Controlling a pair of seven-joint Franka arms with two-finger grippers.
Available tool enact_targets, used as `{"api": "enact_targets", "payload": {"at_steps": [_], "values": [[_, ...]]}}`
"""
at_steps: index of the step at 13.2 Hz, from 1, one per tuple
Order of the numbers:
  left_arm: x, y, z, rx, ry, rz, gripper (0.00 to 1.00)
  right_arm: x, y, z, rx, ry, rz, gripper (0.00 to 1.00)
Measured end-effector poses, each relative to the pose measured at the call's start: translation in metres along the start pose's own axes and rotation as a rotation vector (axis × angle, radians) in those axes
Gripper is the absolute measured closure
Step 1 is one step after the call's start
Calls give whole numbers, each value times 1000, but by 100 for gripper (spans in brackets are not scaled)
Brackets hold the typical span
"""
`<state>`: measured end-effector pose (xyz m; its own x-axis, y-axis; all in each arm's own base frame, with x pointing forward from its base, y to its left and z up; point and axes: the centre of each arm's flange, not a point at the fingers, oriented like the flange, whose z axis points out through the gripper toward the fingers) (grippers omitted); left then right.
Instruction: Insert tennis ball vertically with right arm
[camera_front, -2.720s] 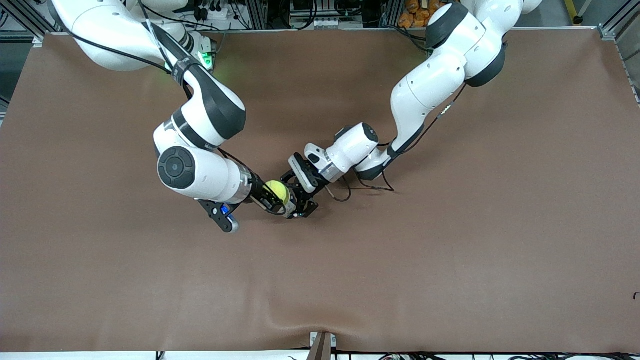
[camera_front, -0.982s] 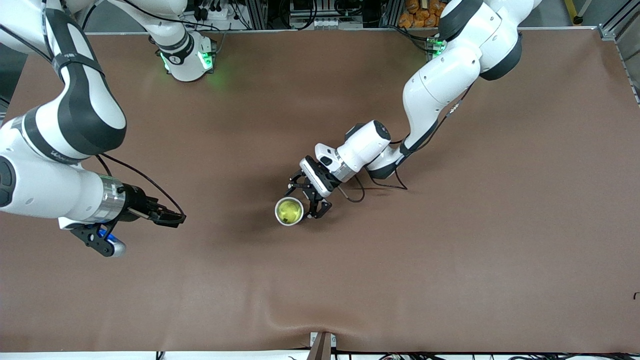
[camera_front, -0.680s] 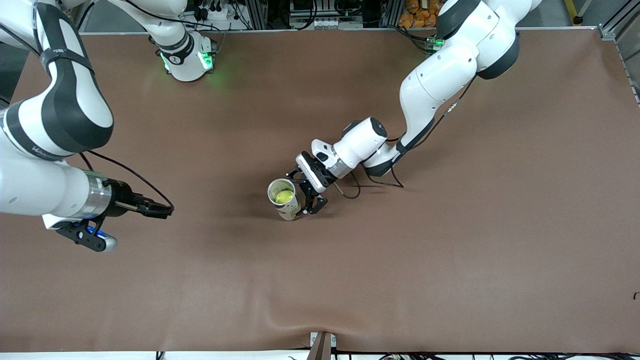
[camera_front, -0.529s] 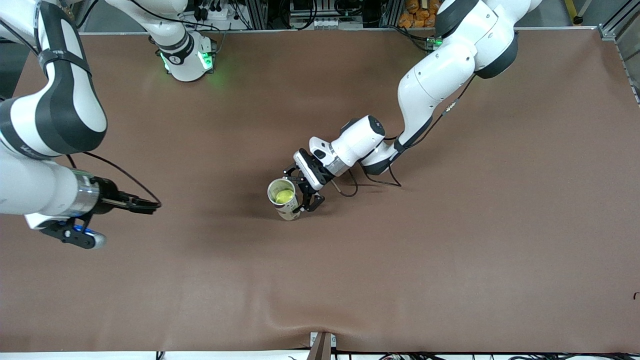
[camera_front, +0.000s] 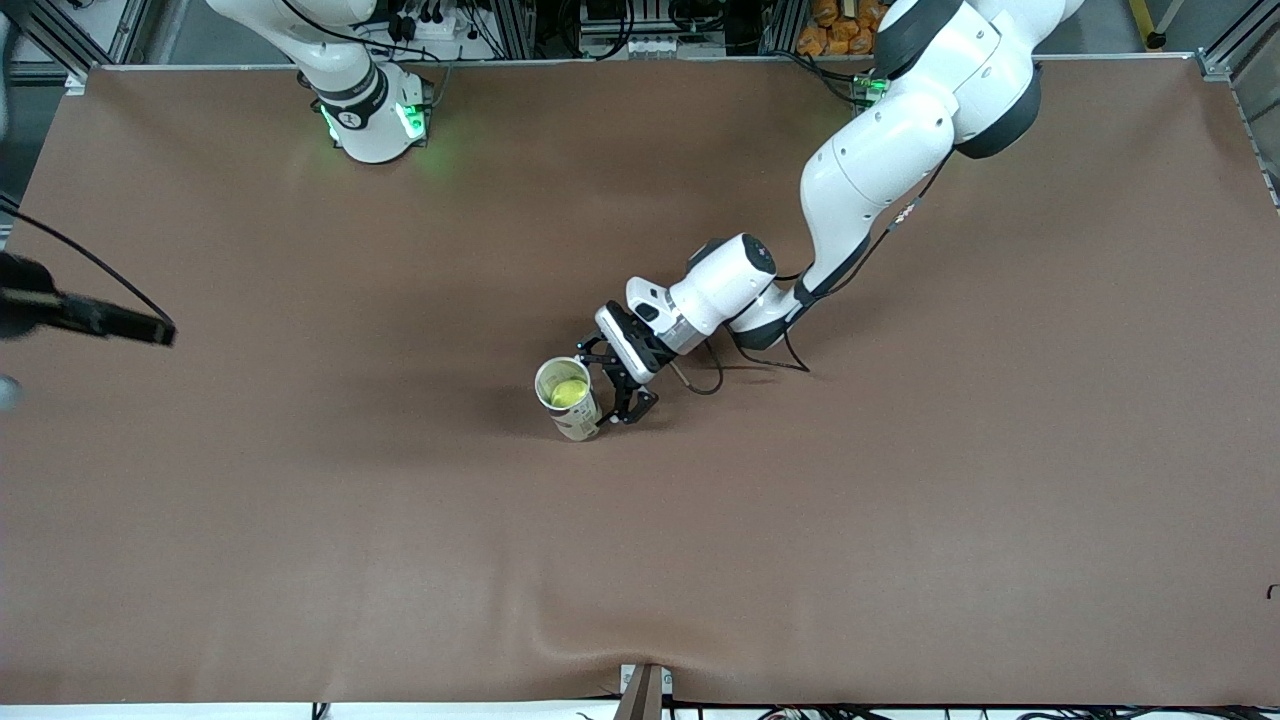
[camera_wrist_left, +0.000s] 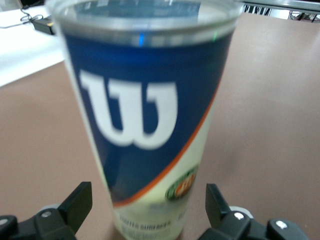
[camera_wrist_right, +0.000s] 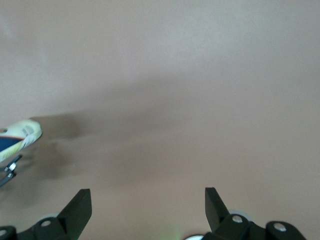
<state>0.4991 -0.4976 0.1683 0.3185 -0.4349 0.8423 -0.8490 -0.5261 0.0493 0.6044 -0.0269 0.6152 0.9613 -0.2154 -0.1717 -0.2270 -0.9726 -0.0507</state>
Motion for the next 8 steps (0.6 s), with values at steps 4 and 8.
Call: {"api": "enact_targets", "payload": {"at_steps": [4,8], "values": [[-21,-12,-24,3,-63,-8,0,-63,3,-17,-10,17,-12,0],[-19,-73,-67,28,-250,-38,0,-84,-6,2,-41,26,-62,0]]}}
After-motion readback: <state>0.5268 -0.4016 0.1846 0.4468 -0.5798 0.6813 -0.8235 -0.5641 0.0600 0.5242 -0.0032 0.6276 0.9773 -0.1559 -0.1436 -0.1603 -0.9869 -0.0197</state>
